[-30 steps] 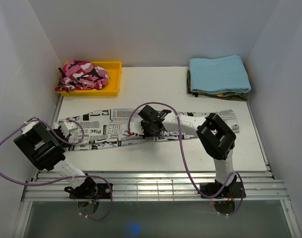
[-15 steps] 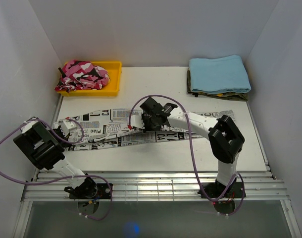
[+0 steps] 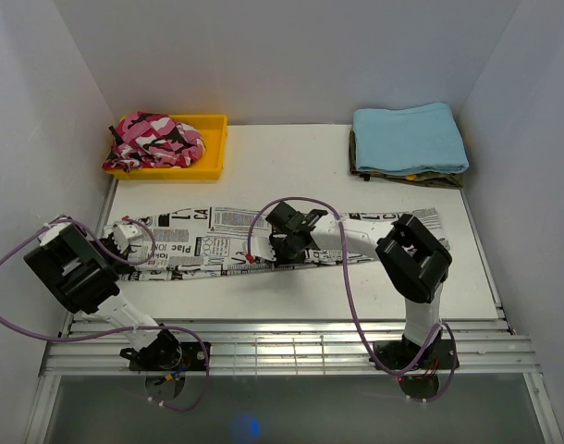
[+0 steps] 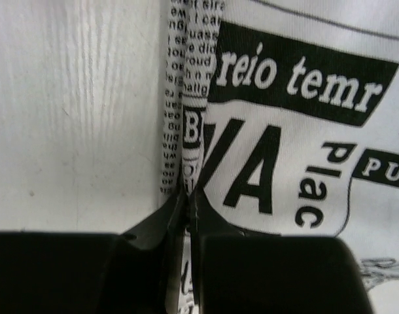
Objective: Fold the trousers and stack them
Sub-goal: Fold the trousers
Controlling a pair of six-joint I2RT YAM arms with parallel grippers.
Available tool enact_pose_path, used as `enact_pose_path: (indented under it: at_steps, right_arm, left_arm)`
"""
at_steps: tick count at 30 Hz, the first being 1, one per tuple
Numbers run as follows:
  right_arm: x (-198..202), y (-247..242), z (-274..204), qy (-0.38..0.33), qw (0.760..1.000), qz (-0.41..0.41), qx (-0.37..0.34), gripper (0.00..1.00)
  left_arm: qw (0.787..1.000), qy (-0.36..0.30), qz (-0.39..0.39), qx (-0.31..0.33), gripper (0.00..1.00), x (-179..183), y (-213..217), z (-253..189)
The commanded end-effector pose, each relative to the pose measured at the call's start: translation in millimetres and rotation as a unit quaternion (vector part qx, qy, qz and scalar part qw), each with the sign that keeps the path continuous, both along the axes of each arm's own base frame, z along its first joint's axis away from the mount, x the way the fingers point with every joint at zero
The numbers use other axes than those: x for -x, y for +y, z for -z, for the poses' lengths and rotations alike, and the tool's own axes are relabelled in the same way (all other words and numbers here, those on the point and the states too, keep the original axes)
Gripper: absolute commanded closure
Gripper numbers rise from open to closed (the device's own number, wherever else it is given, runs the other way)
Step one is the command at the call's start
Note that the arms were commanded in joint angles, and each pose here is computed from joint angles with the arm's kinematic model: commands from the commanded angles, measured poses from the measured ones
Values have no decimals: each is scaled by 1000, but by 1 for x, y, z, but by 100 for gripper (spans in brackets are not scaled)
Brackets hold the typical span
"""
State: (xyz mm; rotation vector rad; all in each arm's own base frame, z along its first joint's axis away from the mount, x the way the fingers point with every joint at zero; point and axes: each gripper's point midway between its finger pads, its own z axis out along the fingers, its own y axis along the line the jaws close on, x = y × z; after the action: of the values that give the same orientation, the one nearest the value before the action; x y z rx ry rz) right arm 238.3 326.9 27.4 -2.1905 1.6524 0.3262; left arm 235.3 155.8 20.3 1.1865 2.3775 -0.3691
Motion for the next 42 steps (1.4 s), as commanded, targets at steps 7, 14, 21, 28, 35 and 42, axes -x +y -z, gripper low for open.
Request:
enact_pose_path:
  at_steps: [7, 14, 21, 28, 35, 42]
  right_arm:
    - [-8, -23, 35, -2, 998, 25, 58, 92]
    - [-6, -26, 38, 5, 997, 32, 63, 92]
    - [-6, -28, 39, 5, 997, 33, 69, 92]
    - [-6, -24, 36, 11, 997, 33, 67, 92]
    - [-10, -11, 2, 13, 999, 46, 23, 38]
    - [-35, -23, -110, 27, 983, 131, -125, 17]
  left_arm:
    - [998, -25, 19, -55, 100, -3, 34, -14]
    - [997, -64, 19, -44, 100, -1, 45, -46]
    - [994, -86, 32, -55, 100, 3, 47, -62]
    - [997, -11, 47, -63, 100, 38, 44, 2]
    - [998, -15, 24, -64, 60, 34, 46, 15]
    - [979, -175, 79, -68, 24, -15, 22, -107]
